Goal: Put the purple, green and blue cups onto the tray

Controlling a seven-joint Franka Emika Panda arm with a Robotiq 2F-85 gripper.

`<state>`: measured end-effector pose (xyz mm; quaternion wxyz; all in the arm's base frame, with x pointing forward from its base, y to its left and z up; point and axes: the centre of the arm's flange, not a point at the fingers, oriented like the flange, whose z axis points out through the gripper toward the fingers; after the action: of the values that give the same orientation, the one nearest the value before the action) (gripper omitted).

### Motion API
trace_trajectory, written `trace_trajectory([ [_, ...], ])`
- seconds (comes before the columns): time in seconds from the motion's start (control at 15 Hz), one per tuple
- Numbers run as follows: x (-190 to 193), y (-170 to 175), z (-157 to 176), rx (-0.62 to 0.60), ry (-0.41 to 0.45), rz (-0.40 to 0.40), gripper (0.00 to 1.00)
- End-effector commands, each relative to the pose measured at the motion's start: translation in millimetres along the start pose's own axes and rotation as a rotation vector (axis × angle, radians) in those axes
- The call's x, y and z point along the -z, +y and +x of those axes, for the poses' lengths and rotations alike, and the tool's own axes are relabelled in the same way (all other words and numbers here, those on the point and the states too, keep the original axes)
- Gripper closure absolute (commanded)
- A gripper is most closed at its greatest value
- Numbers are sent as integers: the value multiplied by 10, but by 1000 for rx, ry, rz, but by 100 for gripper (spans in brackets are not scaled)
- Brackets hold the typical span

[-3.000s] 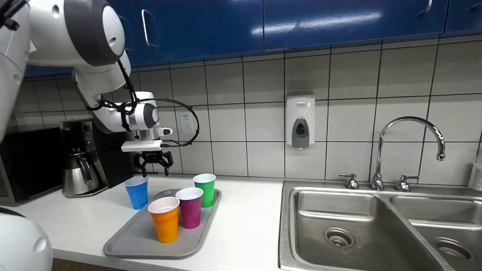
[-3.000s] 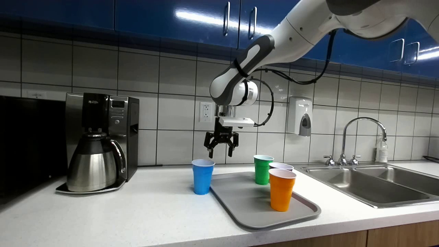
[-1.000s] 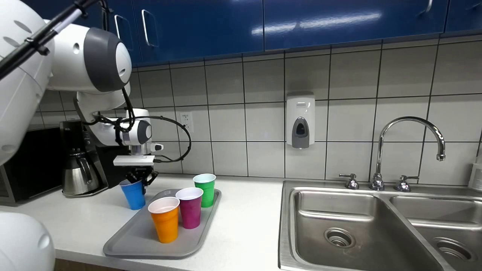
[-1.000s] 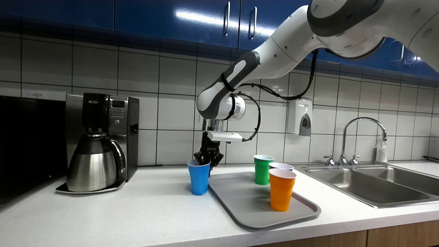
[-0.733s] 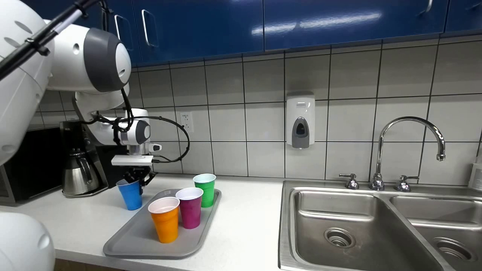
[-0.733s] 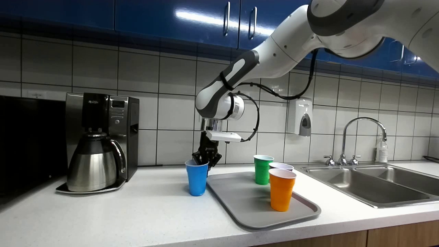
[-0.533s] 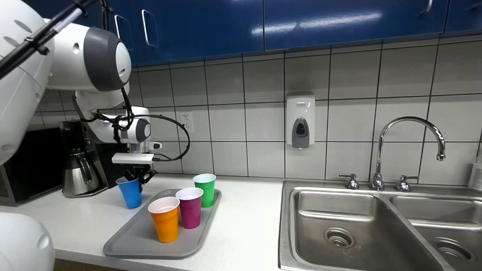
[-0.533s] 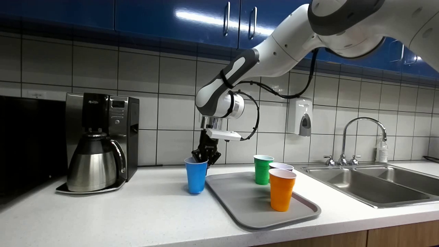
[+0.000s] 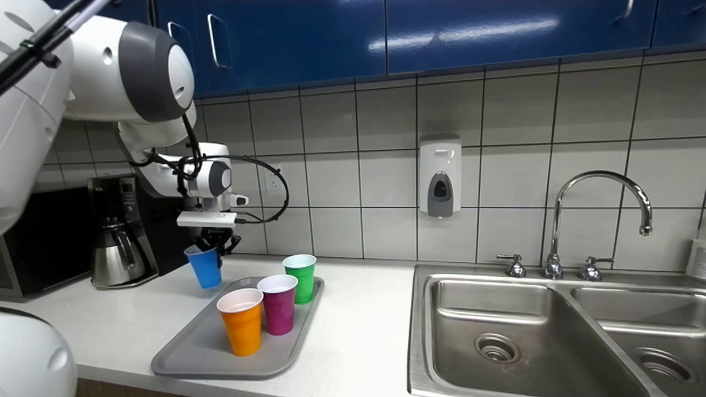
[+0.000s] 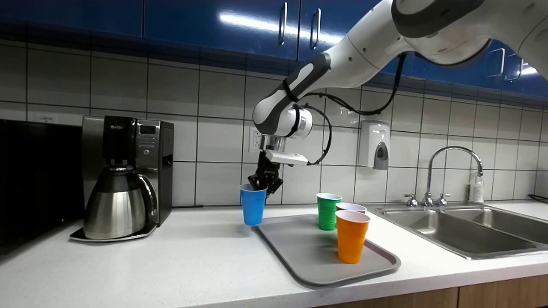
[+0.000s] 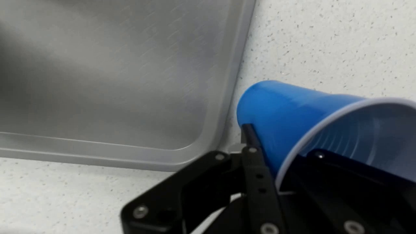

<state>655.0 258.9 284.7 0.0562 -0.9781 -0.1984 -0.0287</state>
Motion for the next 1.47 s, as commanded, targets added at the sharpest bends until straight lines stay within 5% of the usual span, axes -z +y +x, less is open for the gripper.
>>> trace_trajectory([
  [0.0, 150, 306, -92, -26, 1, -27, 100],
  [0.47, 128, 804, -172, -96, -14, -32, 100],
  [1.4, -31, 957, -521, -112, -75, -22, 100],
])
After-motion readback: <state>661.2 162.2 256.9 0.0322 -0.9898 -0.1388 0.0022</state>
